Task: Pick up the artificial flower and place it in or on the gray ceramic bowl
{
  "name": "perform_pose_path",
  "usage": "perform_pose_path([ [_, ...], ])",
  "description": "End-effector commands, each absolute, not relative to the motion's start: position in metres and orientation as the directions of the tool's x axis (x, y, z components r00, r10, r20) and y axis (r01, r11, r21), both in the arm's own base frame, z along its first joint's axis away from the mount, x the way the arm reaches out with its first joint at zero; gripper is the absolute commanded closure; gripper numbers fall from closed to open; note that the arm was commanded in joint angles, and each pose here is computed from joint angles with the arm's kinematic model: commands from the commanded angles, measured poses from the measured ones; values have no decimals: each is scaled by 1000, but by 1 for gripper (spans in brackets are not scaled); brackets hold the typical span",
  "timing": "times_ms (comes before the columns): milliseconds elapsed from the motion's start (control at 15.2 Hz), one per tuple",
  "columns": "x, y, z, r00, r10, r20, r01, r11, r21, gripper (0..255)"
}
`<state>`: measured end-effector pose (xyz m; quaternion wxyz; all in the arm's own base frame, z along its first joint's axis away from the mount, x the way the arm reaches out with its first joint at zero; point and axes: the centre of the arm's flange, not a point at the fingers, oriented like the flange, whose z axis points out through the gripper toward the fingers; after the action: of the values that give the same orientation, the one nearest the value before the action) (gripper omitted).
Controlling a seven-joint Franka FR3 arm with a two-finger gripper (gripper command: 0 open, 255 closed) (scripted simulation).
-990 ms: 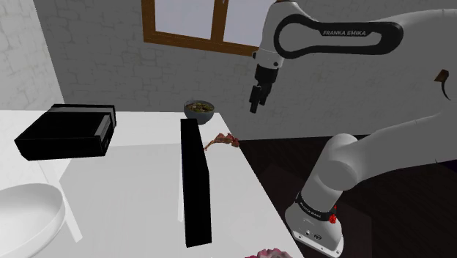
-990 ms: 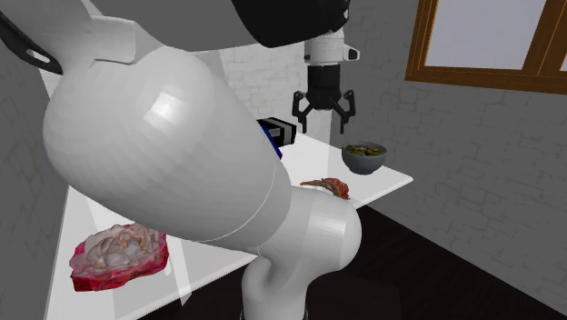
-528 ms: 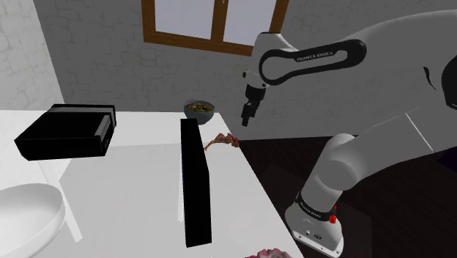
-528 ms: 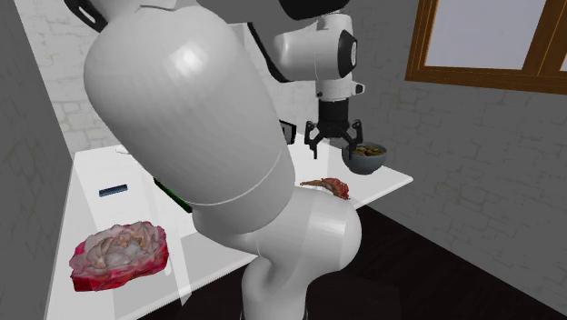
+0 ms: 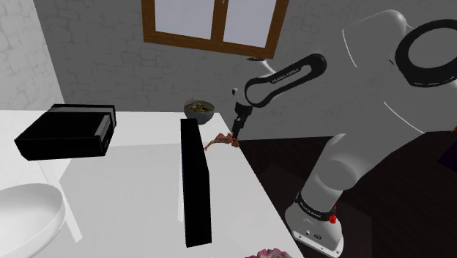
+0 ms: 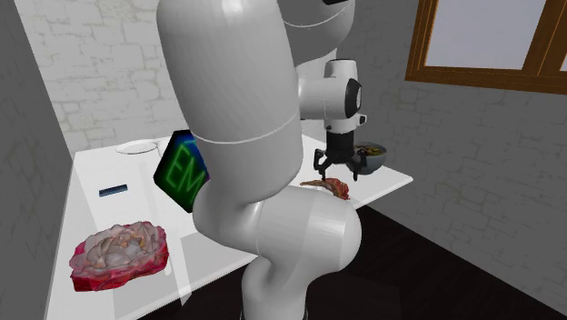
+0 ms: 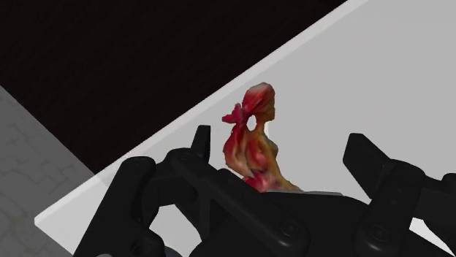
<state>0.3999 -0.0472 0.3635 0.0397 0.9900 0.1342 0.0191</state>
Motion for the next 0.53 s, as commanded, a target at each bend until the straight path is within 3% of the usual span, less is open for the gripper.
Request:
perform_pose_path([
  [0, 413, -53, 340, 957, 289, 33, 285, -954, 90, 0],
  [462, 424, -59, 295, 951, 306, 35, 302, -949, 94, 0],
])
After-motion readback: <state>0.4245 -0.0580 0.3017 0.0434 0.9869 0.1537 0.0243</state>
